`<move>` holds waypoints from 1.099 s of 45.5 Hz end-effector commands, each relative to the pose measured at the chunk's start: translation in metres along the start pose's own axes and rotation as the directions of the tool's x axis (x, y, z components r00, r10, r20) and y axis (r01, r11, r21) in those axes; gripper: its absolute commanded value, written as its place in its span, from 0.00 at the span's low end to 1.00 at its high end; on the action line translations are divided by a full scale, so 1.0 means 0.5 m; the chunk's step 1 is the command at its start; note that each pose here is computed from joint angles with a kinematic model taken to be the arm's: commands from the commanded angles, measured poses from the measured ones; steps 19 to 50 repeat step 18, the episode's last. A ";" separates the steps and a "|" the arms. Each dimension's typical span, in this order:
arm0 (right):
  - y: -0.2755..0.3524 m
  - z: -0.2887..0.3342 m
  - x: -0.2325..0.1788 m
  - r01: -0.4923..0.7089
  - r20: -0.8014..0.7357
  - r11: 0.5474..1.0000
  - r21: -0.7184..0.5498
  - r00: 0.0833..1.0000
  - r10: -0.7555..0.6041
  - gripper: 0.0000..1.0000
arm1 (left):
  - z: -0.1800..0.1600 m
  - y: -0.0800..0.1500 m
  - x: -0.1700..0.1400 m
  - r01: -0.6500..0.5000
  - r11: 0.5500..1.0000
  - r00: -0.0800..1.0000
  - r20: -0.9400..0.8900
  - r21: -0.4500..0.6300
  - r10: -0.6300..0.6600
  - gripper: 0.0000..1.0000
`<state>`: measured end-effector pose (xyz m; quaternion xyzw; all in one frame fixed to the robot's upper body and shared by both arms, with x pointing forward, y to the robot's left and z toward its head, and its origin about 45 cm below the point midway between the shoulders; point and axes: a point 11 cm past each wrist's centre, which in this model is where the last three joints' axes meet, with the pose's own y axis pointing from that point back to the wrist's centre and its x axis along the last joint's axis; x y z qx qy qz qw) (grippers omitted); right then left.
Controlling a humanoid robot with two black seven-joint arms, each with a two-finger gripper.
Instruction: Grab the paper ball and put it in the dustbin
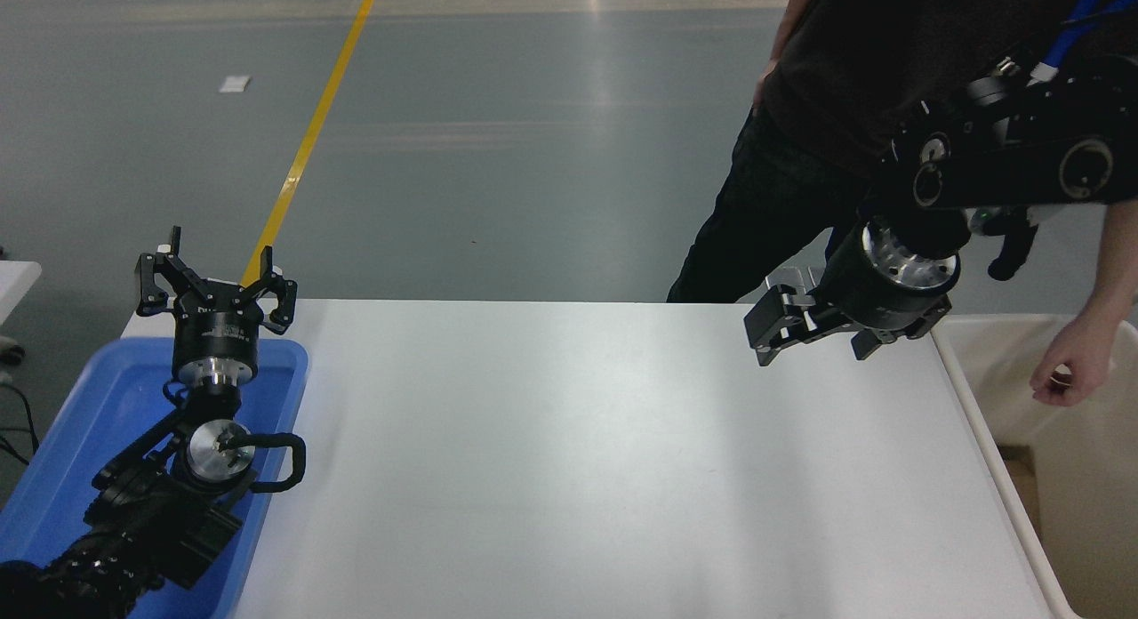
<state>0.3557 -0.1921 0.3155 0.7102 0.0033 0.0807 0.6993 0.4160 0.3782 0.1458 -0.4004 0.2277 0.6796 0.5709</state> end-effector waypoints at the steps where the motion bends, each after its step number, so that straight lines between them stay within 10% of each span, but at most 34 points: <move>1: 0.017 -0.011 -0.008 0.044 0.014 0.999 -0.008 0.999 -0.044 1.00 | 0.000 0.000 0.000 0.000 1.000 1.000 0.000 0.000 0.000 0.99; 50: 0.081 0.000 -0.017 0.031 0.028 1.000 -0.001 0.999 -0.031 1.00 | 0.000 0.000 0.000 -0.001 1.000 1.000 -0.002 -0.001 0.001 0.99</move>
